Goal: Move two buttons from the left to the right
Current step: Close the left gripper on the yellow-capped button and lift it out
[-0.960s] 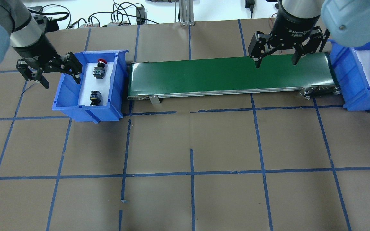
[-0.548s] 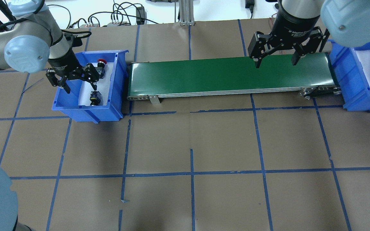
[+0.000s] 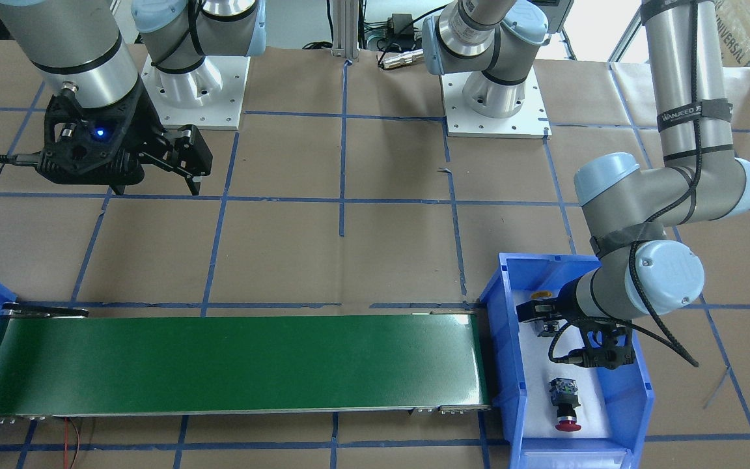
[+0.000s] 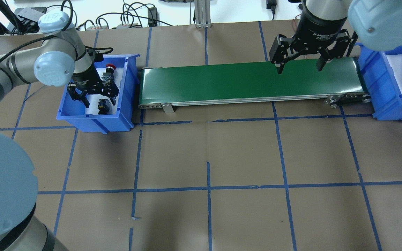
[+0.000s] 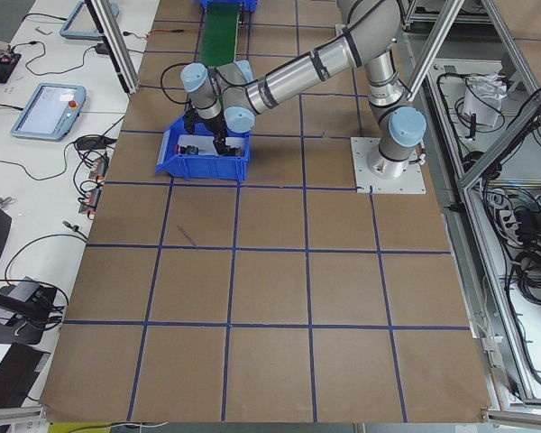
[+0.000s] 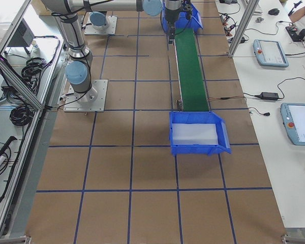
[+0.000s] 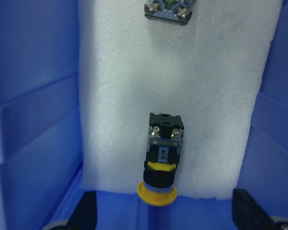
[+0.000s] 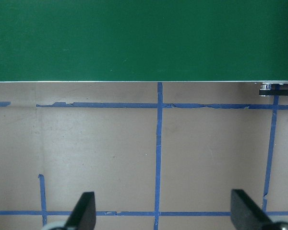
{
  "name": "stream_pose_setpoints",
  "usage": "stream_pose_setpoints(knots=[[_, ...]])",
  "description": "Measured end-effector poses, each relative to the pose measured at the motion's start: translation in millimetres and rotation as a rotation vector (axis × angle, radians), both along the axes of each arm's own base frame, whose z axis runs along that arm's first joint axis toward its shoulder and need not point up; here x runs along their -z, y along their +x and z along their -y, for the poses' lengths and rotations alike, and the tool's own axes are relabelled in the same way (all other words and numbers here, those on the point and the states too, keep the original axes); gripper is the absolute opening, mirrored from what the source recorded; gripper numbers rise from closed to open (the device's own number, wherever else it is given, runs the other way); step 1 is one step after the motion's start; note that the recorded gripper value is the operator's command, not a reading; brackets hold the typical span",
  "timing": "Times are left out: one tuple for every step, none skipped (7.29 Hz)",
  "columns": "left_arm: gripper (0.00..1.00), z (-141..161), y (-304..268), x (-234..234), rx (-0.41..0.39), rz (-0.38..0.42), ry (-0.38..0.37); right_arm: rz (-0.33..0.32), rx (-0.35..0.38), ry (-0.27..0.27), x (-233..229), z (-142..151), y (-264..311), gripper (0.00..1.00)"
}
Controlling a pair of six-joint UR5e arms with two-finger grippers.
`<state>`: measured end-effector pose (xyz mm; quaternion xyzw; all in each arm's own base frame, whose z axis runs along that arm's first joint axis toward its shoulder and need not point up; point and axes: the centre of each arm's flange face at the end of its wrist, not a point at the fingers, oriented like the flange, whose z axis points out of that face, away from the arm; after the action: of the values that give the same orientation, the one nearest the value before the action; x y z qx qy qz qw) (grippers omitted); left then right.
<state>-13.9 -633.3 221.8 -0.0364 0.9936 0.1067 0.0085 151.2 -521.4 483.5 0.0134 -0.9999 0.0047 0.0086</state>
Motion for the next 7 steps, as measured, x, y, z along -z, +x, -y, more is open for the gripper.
stream_pose_setpoints(knots=[[0.45, -1, -1, 6, 0.005, -0.002, 0.011, 0.0, -0.001, 0.0, 0, 0, 0, 1.0], [0.28, -1, -2, 10, 0.013, -0.004, 0.017, 0.0, -0.001, 0.0, 0, 0, 0, 1.0], [0.18, 0, -2, 9, 0.017, -0.005, 0.016, 0.001, -0.002, 0.0, 0, 0, 0, 1.0], [0.17, 2, -1, 8, 0.018, -0.004, 0.011, 0.001, -0.002, 0.001, 0, 0, 0, 1.0], [0.17, 4, -1, 3, 0.017, -0.003, 0.002, 0.001, -0.002, 0.001, 1, 0, 0, 1.0], [0.18, 4, -1, -7, 0.018, -0.001, -0.014, 0.001, -0.003, 0.002, 1, 0, 0, 1.0], [0.18, 4, -2, -27, 0.02, 0.003, -0.042, 0.001, -0.003, 0.002, 1, 0, 0, 1.0]])
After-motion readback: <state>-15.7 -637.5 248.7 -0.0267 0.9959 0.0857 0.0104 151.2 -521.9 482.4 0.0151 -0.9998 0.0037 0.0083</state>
